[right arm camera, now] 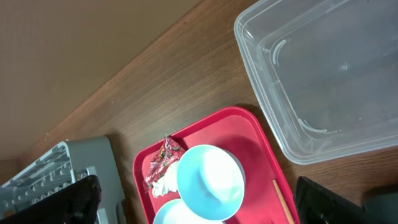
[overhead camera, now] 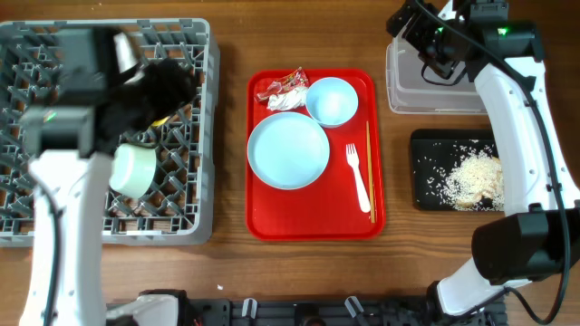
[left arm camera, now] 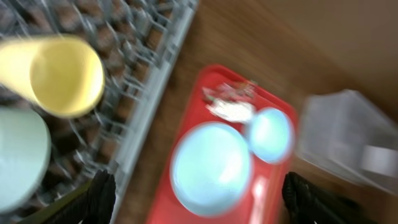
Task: Sort waste into correct bins and load items into the dishwasher rack
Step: 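Release the yellow cup and retract the right arm to the bin, then grasp the yellow cup in the rack with the left gripper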
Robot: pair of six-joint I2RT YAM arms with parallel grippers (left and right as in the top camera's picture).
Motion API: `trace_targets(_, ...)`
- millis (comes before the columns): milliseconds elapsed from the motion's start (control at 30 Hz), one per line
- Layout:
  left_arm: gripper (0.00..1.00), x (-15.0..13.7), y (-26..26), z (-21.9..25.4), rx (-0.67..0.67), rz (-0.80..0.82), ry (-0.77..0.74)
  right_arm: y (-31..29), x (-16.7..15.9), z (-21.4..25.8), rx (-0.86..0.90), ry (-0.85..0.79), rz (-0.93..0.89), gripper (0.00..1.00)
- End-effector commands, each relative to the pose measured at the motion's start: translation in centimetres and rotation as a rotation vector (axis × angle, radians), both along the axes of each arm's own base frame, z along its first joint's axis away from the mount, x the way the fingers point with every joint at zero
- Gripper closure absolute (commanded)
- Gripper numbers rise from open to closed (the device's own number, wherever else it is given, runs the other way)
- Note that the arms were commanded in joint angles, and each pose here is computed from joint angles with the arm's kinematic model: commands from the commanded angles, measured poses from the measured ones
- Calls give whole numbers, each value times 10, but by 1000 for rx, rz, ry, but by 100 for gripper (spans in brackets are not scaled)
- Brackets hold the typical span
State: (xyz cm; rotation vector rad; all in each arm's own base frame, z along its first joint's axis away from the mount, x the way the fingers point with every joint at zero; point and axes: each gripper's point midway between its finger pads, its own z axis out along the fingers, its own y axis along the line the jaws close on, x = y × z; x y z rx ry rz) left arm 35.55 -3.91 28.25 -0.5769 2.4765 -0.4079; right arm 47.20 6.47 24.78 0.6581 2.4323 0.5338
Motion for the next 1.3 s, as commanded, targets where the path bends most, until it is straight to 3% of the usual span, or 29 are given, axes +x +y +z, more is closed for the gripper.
trace_targets(0,7,31,39,-38,474,110,79,-1,2,-7,-15,12,-2,0)
trace_targets(167,8,48,57,-87,768,36,240,-1,2,-7,-15,12,-2,0)
trace_targets(367,18,55,58,-129,816,-28,351,-1,2,-7,-15,12,-2,0)
trace_targets(567,26,53,65,-140,823,-25,391,-1,2,-7,-15,12,-2,0)
trace_targets(1067,29,50,95,-169,723,1,481,-1,2,-7,-15,12,-2,0)
trace_targets(1167,38,50,100,-173,720,11,490,-1,2,-7,-15,12,-2,0)
trace_targets(1267,40,49,106,-176,679,39,497,-1,2,-7,-15,12,-2,0)
